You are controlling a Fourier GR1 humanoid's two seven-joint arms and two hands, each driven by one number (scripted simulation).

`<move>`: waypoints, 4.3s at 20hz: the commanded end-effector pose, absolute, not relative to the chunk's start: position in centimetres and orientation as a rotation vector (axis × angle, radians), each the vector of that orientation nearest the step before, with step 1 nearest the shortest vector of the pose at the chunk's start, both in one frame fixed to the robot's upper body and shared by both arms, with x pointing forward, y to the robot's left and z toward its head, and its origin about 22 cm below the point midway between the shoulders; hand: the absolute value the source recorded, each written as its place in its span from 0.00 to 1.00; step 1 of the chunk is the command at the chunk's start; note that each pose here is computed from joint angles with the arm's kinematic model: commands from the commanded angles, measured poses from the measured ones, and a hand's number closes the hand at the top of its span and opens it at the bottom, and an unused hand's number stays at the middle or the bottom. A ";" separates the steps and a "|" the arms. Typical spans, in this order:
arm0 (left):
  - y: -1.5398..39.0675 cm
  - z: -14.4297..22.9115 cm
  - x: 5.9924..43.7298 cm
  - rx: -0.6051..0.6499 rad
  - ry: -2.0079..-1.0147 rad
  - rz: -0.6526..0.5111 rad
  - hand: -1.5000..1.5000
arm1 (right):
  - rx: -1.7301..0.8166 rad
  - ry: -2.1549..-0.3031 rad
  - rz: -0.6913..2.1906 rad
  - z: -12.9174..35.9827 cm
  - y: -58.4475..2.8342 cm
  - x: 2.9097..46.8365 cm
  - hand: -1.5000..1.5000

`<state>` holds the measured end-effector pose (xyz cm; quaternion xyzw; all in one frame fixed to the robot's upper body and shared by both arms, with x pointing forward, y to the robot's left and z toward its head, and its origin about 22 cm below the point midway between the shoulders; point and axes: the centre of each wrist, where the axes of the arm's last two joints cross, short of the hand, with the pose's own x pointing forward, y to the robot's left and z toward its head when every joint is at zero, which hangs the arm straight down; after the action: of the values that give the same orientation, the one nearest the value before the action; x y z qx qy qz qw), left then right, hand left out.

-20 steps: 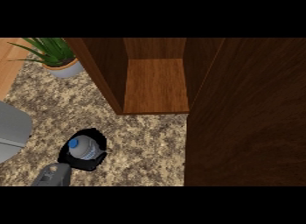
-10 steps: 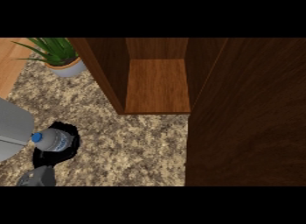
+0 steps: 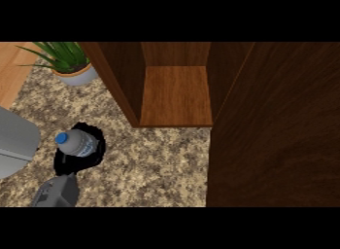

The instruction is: Pick up the bottled water, place it into the cabinet and close the cabinet

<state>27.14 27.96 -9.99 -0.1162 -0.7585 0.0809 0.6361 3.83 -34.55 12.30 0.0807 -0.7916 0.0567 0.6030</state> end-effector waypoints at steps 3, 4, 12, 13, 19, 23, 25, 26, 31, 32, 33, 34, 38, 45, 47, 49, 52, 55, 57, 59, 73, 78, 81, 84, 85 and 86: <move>21.8 -6.2 29.0 -0.325 -1.734 0.149 1.00 | 0.255 -1.900 0.146 15.2 -32.4 3.5 0.00; 20.0 -6.3 28.7 -0.343 -1.759 0.149 1.00 | 0.251 -1.910 0.150 15.2 -32.5 4.1 0.00; 16.1 -0.5 31.1 -0.255 -1.785 0.117 1.00 | 0.242 -1.905 0.143 15.3 -31.7 3.4 0.00; 15.2 -1.1 30.8 -0.244 -1.756 0.104 1.00 | 0.265 -1.908 0.159 15.7 -33.5 3.5 0.00; 11.9 0.9 31.3 -0.154 -1.784 0.066 1.00 | 0.256 -1.902 0.143 15.0 -33.8 4.3 0.00; 11.6 0.9 32.8 -0.016 -1.753 0.067 1.00 | 0.271 -1.909 0.155 16.0 -32.7 3.9 0.00; 11.0 1.6 33.3 0.017 -1.745 0.040 1.00 | 0.289 -1.908 0.142 15.0 -33.1 4.1 0.00; 11.2 1.3 33.8 0.048 -1.743 0.037 1.00 | 0.302 -1.892 0.159 15.3 -33.6 4.1 0.00; 10.7 1.8 34.2 0.072 -1.698 0.029 1.00 | 0.308 -1.910 0.127 14.0 -33.9 4.9 0.00; 11.5 0.9 34.0 0.084 -1.684 0.065 1.00 | 0.311 -1.897 0.130 14.5 -33.5 4.3 0.00; 10.7 2.2 34.5 0.079 -1.690 0.049 1.00 | 0.322 -1.919 0.145 14.4 -33.3 4.9 0.00; 11.7 1.7 34.3 0.072 -1.688 0.067 1.00 | 0.330 -1.905 0.129 14.6 -33.3 4.7 0.00; 11.9 2.4 35.3 0.130 -1.685 0.086 1.00 | 0.347 -1.900 0.139 13.2 -34.1 4.9 0.00; 13.2 2.6 35.8 0.209 -1.725 0.110 1.00 | 0.385 -1.905 0.185 13.2 -34.1 5.7 0.00; 12.8 2.6 35.7 0.251 -1.748 0.091 1.00 | 0.372 -1.908 0.161 13.5 -34.2 5.7 0.00; 13.3 3.1 35.9 0.287 -1.765 0.079 1.00 | 0.397 -1.903 0.156 13.3 -34.1 5.5 0.00; 13.2 2.9 35.8 0.334 -1.772 0.063 0.00 | 0.397 -1.909 0.176 13.5 -34.1 6.1 0.00; 14.0 1.9 35.3 0.377 -1.749 0.037 0.00 | 0.412 -1.897 0.187 13.1 -34.2 6.2 0.00; 14.9 2.1 35.3 0.390 -1.742 0.035 0.00 | 0.407 -1.911 0.178 13.4 -34.3 6.6 0.00; 13.8 1.8 34.8 0.393 -1.748 0.017 0.00 | 0.414 -1.907 0.172 12.8 -34.0 6.4 0.00; 14.0 5.4 34.6 0.268 -1.895 0.056 0.00 | 0.411 -1.914 0.229 13.4 -34.2 7.2 0.00; 12.5 5.9 33.8 0.179 -1.917 0.049 0.00 | 0.386 -1.913 0.223 13.7 -34.2 7.5 0.00; 12.2 5.3 33.5 0.155 -1.915 0.046 0.00 | 0.386 -1.920 0.192 13.5 -33.9 7.3 0.00; 12.0 6.1 33.4 0.136 -1.926 0.073 0.00 | 0.364 -1.904 0.231 14.4 -34.0 7.2 0.00; 12.0 5.7 33.2 0.123 -1.934 0.063 0.00 | 0.367 -1.917 0.226 14.3 -34.3 7.5 0.00; 11.5 5.2 32.6 0.099 -1.930 0.079 0.00 | 0.363 -1.903 0.225 14.5 -33.9 7.0 0.00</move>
<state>29.41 18.60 -0.57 0.1712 -0.7602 0.0492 0.6248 7.60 -34.83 13.02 0.1585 -0.8054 0.0847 0.5648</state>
